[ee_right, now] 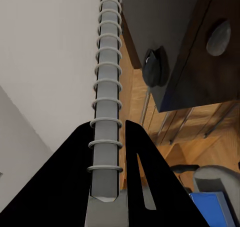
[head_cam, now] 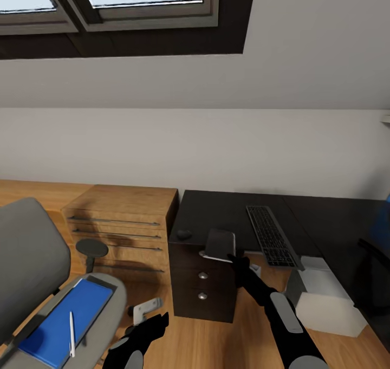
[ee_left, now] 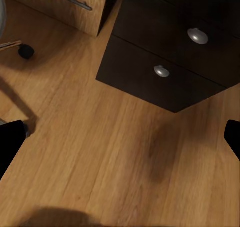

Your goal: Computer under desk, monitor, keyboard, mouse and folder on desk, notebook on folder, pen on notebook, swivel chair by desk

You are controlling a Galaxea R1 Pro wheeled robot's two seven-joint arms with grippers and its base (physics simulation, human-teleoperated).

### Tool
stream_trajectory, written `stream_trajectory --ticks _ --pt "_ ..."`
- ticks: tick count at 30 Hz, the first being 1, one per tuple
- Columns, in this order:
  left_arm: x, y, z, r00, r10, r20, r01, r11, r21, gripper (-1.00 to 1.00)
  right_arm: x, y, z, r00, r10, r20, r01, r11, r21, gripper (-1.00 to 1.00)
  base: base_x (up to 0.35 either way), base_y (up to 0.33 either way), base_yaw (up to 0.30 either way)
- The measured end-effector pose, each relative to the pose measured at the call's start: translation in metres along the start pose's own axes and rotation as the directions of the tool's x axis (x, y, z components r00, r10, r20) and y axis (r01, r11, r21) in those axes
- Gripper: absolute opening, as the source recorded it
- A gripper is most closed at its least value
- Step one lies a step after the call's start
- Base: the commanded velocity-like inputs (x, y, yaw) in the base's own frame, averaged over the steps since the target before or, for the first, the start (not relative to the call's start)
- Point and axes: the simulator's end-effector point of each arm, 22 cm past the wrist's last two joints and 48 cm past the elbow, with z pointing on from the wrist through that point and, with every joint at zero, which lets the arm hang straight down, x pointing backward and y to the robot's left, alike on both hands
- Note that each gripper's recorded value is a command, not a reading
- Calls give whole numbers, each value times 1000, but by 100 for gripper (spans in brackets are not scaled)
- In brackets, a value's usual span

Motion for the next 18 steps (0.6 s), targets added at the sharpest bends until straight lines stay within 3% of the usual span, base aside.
stream_trajectory --ticks 5,18 --pt "0 0 0 1000 -1 1 1 1000 1 100 5 -20 -1 1000 21 -2 -21 999 39 -100 80 0 0" --pt "1 0 0 1000 -1 -3 1 1000 1 100 1 -23 0 1000 22 22 -23 999 44 -100 53 0 0"
